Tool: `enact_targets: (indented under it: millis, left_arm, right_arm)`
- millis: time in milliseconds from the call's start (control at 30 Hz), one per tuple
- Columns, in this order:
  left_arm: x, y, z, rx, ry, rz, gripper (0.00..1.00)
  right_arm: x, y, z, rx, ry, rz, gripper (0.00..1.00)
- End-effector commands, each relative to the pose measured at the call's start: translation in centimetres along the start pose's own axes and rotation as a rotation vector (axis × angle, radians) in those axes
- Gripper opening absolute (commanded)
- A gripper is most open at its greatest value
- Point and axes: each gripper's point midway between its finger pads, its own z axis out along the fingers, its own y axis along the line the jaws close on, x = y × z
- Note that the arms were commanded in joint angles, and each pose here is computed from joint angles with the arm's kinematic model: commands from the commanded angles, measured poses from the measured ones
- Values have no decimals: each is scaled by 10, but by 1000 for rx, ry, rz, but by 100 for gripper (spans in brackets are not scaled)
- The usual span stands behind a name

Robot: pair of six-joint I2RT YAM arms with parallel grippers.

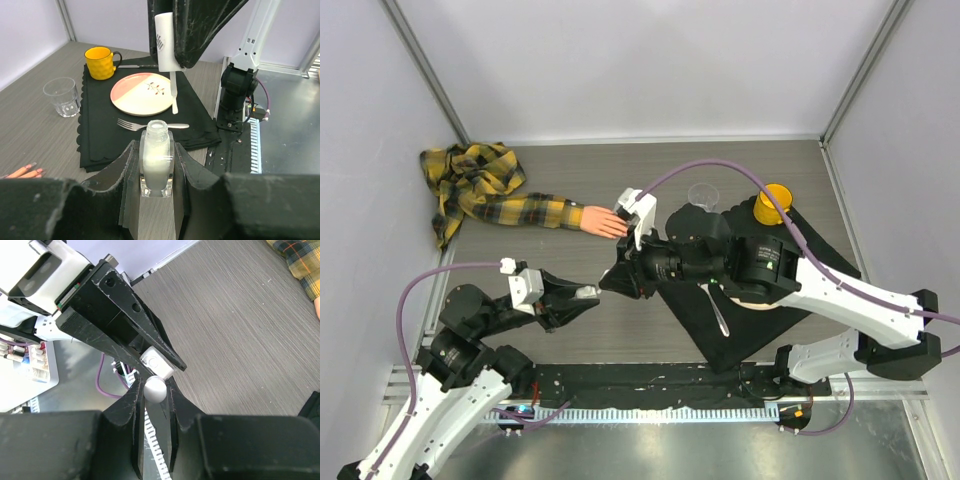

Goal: Paint the nails

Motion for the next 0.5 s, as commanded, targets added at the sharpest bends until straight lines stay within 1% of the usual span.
enact_targets:
  millis: [0, 467]
  left_arm:
    - [-8, 3, 0, -17, -23, 22, 0]
    - [-8, 3, 0, -16, -23, 19, 0]
  right_arm:
    - [-29, 12, -11, -28, -89, -18, 0]
    - [-38, 5, 2, 20, -104, -36, 0]
